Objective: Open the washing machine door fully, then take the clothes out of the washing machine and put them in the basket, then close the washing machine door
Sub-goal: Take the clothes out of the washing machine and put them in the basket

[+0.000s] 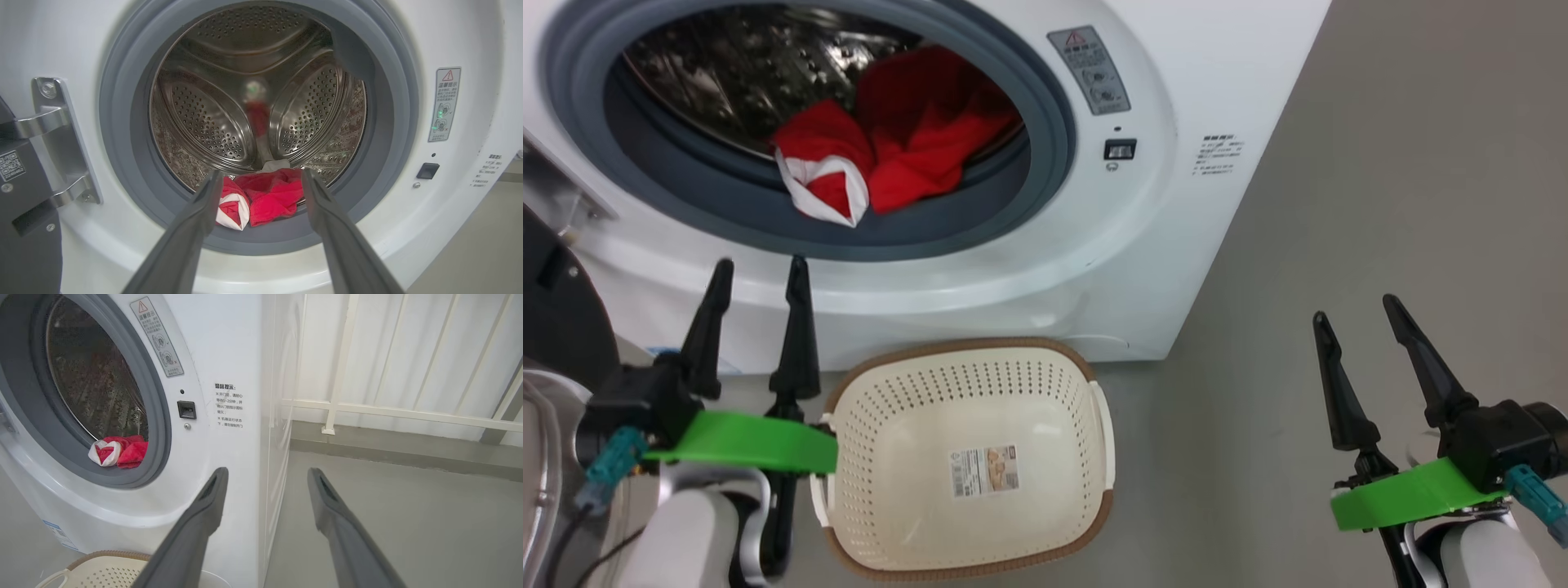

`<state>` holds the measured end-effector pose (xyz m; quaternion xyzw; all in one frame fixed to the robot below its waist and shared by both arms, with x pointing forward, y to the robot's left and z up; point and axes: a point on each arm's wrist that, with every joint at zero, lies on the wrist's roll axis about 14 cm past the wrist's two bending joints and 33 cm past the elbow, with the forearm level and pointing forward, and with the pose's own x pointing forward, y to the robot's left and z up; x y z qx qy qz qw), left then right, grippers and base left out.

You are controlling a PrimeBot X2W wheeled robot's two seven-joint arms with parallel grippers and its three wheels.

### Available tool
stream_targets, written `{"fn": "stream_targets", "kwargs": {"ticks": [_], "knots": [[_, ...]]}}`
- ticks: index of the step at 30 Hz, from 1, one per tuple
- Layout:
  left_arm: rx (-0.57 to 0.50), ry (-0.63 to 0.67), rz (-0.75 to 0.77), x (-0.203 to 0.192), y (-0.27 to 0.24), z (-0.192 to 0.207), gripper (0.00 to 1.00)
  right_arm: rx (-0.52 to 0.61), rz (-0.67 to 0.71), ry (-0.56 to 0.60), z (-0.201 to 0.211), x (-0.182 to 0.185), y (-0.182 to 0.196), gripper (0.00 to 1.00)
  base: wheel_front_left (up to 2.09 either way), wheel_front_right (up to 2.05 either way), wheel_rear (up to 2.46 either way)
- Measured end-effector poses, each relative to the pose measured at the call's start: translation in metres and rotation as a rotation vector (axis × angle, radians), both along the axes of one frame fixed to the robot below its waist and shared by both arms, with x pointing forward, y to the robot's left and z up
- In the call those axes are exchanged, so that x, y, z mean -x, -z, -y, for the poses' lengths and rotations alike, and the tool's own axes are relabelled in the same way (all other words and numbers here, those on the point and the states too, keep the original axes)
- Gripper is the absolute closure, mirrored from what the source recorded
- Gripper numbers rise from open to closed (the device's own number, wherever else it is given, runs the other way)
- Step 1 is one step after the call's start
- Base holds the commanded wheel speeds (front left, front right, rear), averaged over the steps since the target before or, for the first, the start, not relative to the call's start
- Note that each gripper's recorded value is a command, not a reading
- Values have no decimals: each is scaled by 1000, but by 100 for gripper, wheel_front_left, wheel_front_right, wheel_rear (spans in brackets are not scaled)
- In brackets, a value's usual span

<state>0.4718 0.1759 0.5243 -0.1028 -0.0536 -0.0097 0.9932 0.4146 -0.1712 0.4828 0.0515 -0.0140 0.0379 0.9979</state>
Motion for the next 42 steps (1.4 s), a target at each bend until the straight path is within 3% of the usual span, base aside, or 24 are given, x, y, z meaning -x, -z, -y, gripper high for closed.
{"fn": "stream_targets", "kwargs": {"ticks": [10,25,42], "knots": [[-21,37,-29,-45,18,11,0,5,-27,-22,-7,-25,18,0,0,0,0],[-145,80,-121,-117,47,25,0,14,-87,-10,-1,-40,48,0,0,0,0],[-235,88,-426,-162,110,13,0,25,-121,-1,4,-51,67,0,0,0,0]]}}
